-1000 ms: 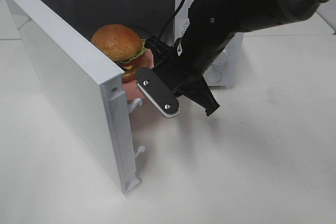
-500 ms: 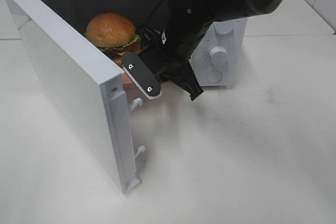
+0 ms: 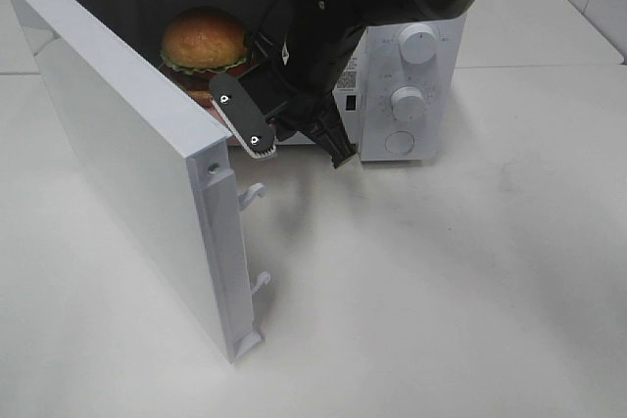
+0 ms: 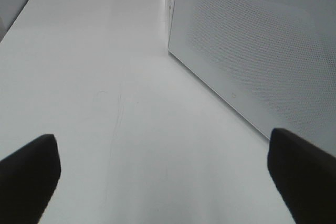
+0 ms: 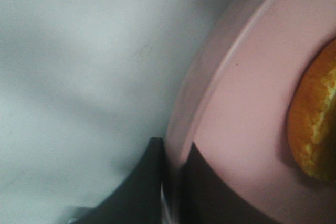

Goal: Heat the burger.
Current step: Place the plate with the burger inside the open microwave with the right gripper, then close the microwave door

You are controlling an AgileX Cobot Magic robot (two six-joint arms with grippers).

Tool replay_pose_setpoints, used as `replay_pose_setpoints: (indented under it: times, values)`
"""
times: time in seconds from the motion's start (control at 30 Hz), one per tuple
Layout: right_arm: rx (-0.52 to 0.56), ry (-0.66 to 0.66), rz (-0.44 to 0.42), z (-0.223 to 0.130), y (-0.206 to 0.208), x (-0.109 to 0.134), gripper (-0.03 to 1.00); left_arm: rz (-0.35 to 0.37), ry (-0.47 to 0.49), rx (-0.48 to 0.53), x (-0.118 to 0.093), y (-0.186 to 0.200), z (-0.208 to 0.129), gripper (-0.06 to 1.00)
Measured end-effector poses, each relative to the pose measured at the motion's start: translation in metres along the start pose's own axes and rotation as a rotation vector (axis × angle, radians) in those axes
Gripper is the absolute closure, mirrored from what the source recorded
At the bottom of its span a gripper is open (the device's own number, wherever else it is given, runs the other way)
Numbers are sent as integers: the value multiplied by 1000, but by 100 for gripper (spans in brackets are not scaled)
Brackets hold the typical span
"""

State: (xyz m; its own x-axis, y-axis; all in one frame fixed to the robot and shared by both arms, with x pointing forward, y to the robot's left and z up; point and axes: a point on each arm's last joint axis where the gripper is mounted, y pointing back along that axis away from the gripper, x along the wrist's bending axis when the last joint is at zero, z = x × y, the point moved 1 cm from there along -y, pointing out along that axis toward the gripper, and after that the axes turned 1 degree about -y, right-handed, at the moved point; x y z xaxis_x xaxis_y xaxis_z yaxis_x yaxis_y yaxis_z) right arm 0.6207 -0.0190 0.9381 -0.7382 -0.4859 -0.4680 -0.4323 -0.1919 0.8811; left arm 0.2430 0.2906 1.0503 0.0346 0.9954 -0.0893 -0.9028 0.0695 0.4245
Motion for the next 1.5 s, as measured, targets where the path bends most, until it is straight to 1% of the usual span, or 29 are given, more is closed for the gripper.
replay_pose_setpoints:
  times: [0.53,0.67,0.77,0.83,0.87,0.9,0.93,1.0,1.03,1.1,1.2,1.23,1.3,1.37,1.5]
  values:
    - [9,-66,-62,2,-19,-30,92,0,0,0,0,0,0,-5]
    - [5,-102,-76,3,-27,-35,92,0,0,0,0,0,0,-5]
    - [6,-105,-73,4,-29,-35,90,0,0,0,0,0,0,-5]
    - [3,-108,-80,4,-32,-35,87,0,0,0,0,0,0,-5]
    - [3,-108,-80,4,-32,-35,87,0,0,0,0,0,0,-5]
    - [-2,-114,-97,5,-34,-36,83,0,0,0,0,0,0,-5]
    - [-2,-114,-97,5,-34,-36,83,0,0,0,0,0,0,-5]
    - [-13,-129,-135,5,-32,-41,76,0,0,0,0,0,0,-5]
    - [-13,-129,-135,5,-32,-41,76,0,0,0,0,0,0,-5]
    - [-17,-136,-153,6,-31,-44,64,0,0,0,0,0,0,-5]
    - [-16,-138,-151,6,-31,-43,61,0,0,0,0,0,0,-5]
    - [-15,-140,-149,5,-31,-43,57,0,0,0,0,0,0,-5]
    - [-15,-143,-147,5,-31,-43,55,0,0,0,0,0,0,-5]
    - [-12,-149,-128,5,-33,-37,51,0,0,0,0,0,0,-5]
    - [-10,-148,-108,5,-32,-30,49,0,0,0,0,0,0,-5]
